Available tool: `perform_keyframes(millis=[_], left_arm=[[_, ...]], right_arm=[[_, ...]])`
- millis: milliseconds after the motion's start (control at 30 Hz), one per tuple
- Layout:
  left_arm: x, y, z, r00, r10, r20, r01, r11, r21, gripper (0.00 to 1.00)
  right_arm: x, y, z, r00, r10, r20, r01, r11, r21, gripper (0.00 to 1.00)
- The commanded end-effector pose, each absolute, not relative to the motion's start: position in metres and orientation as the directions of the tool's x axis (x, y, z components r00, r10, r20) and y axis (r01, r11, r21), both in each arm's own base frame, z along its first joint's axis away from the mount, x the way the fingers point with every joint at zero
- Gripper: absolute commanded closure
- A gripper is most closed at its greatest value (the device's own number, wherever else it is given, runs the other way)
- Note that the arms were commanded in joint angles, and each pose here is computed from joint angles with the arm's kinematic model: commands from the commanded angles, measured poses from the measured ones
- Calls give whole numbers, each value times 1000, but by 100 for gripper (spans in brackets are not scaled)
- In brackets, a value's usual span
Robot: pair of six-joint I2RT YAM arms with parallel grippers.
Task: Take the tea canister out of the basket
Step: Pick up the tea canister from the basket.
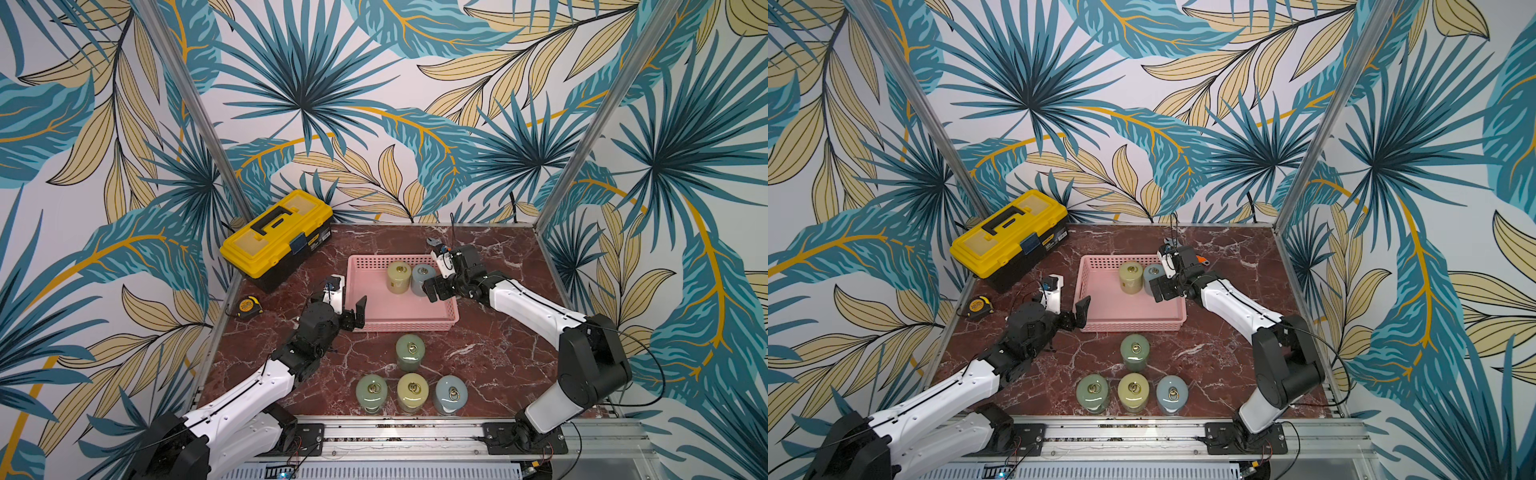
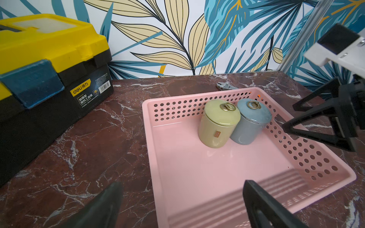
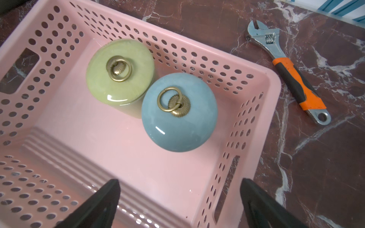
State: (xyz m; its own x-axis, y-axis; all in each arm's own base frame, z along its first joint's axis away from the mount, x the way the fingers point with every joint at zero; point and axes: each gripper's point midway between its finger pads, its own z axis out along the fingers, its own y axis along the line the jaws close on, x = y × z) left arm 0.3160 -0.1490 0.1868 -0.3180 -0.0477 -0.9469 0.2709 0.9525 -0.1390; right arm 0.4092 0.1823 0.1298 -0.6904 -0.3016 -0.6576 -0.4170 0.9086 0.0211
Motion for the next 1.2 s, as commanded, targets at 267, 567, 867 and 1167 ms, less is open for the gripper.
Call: perform_keyframes(millis=[267, 567, 867, 1167], left_arm=[[316, -145, 186, -296, -39, -954, 264, 957, -121, 0], [316, -145, 186, -297, -34, -954, 262, 958, -115, 0], [318, -145, 183, -308, -22, -951, 259, 960, -106, 0], [318, -145, 184, -307, -21, -951, 259, 960, -105, 0]], right_arm=[[431, 192, 116, -703, -333, -629, -436, 900, 10, 1], [447, 202, 106, -714, -346, -608, -449, 893, 19, 1], [458, 208, 94, -727, -360, -585, -458, 889, 23, 1], [464, 211, 82, -743, -361, -564, -454, 891, 28, 1]])
